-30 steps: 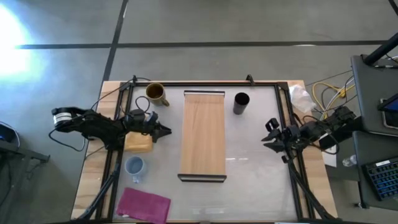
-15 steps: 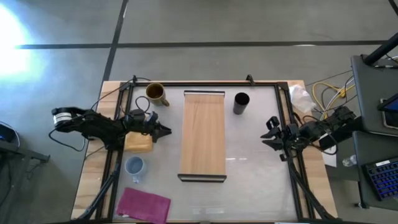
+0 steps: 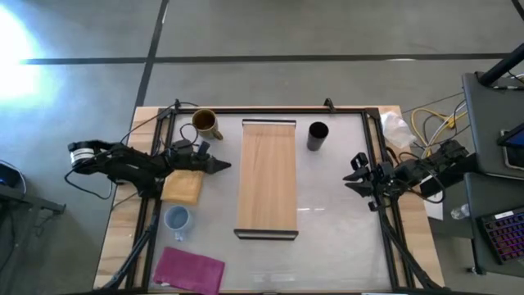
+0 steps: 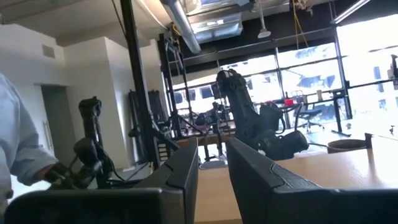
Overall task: Stack small to large cups/mugs on shelf
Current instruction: Put the light blue cup on the shelf
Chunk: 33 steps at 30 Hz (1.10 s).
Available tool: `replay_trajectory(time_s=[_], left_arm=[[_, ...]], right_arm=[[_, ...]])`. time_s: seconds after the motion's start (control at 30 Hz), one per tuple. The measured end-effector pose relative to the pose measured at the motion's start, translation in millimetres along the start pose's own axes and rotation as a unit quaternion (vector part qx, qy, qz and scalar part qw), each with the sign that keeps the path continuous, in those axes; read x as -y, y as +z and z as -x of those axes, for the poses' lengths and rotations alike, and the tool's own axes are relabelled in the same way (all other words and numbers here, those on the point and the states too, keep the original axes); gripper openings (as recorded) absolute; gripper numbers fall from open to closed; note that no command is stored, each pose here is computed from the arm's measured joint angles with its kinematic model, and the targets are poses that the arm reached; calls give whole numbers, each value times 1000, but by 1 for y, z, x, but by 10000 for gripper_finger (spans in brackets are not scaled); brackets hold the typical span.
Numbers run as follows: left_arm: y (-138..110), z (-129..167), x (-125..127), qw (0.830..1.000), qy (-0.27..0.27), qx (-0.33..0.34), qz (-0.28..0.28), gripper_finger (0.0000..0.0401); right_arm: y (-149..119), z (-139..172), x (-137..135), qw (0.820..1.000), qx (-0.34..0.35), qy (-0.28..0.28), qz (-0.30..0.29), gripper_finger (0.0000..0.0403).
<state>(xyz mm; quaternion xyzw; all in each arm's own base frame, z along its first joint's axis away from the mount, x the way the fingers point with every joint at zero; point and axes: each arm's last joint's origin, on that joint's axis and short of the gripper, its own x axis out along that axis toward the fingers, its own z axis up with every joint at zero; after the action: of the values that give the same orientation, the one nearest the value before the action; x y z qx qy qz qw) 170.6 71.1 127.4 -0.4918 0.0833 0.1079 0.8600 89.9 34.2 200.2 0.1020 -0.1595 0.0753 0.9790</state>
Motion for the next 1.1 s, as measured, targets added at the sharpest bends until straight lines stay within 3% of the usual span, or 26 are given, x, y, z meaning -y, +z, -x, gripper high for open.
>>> replay_trajectory(time_s=[0.1,0.27,0.43,0.53,0.63,0.77,0.87,1.0,1.1], left_arm=[[9,-4,11,999,-35,15,-13,103],[31,-9,42,985,-150,54,-65,103],[49,-14,68,974,-182,51,-128,84],[60,-10,87,973,-150,22,-176,57],[70,4,110,966,-69,-33,-249,25],[82,40,148,933,71,-93,-341,3],[88,64,168,919,142,-112,-349,8],[89,81,179,935,152,-115,-299,13],[82,85,181,945,111,-138,-275,12]], right_arm=[[0,0,0,1000,-1,0,17,75],[0,0,0,999,-1,0,38,73],[0,0,0,999,-1,0,38,80],[1,0,0,999,4,0,37,81],[1,0,0,999,6,0,36,80],[2,0,0,999,7,0,37,75],[2,0,0,999,8,-1,42,72],[2,0,1,998,10,-23,55,76],[2,0,3,996,11,-59,60,79]])
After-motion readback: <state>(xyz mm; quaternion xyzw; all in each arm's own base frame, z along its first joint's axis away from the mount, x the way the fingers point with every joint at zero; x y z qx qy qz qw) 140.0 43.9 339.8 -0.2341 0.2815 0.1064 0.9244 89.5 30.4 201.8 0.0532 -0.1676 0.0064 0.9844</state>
